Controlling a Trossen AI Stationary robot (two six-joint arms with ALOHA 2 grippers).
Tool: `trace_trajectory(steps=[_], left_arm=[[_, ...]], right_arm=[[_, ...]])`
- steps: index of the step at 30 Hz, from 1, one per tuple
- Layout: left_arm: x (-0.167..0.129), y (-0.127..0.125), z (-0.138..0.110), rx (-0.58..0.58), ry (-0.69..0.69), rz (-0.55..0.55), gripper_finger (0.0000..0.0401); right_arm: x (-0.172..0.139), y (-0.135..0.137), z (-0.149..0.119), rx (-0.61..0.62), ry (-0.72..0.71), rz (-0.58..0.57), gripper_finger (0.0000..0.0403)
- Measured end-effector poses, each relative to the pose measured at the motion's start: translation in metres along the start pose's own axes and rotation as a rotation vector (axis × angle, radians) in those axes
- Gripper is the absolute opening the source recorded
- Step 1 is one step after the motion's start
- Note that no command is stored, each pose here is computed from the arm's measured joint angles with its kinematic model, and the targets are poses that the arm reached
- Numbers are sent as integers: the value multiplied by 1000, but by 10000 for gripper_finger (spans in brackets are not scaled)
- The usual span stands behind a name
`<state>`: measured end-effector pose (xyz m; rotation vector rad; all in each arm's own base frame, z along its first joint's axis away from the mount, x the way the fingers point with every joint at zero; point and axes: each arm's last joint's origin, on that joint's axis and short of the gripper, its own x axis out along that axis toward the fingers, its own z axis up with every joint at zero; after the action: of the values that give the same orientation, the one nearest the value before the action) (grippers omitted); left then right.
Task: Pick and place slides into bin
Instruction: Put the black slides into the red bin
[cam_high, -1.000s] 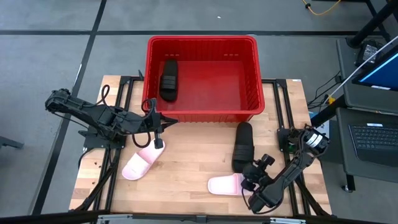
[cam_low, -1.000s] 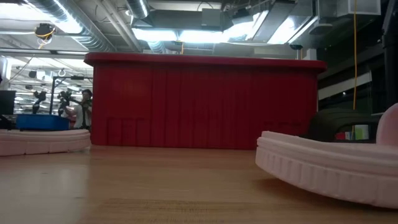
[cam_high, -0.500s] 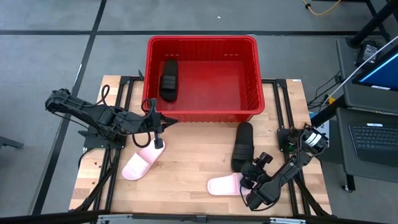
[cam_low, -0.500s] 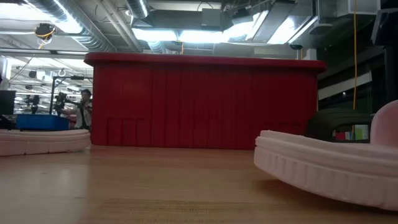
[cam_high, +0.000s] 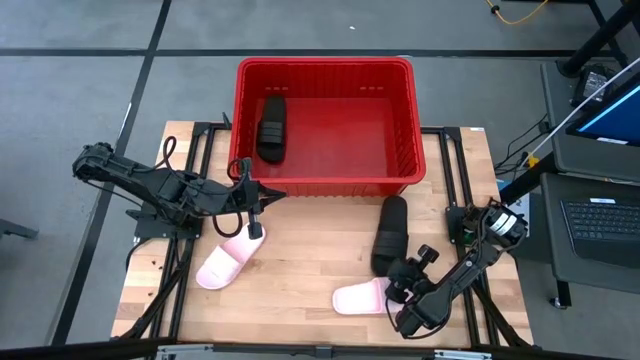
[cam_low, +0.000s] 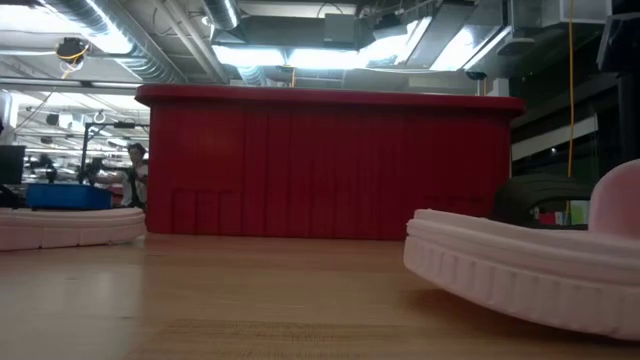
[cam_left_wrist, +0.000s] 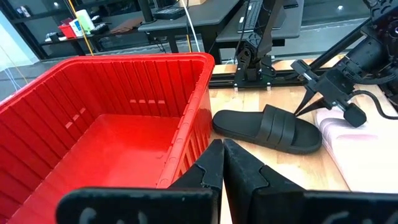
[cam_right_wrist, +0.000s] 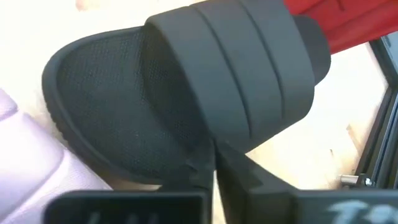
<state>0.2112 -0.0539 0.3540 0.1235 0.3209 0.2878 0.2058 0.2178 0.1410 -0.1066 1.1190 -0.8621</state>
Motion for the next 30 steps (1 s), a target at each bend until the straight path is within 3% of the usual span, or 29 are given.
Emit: trace_trajectory(steps=[9,18,24,30], left_arm=[[0,0,0,-14,0,0,3],[0,0,0,-15,0,0,8],[0,0,0,-4,0,0,6],[0,0,0,11,1,0,10]], right_arm=[[0,0,0,39,5,-4,12],[-11,0,6,-78,62,5,13],[-20,0,11,-90,81,10,13],[-33,3,6,-359,125,73,12]])
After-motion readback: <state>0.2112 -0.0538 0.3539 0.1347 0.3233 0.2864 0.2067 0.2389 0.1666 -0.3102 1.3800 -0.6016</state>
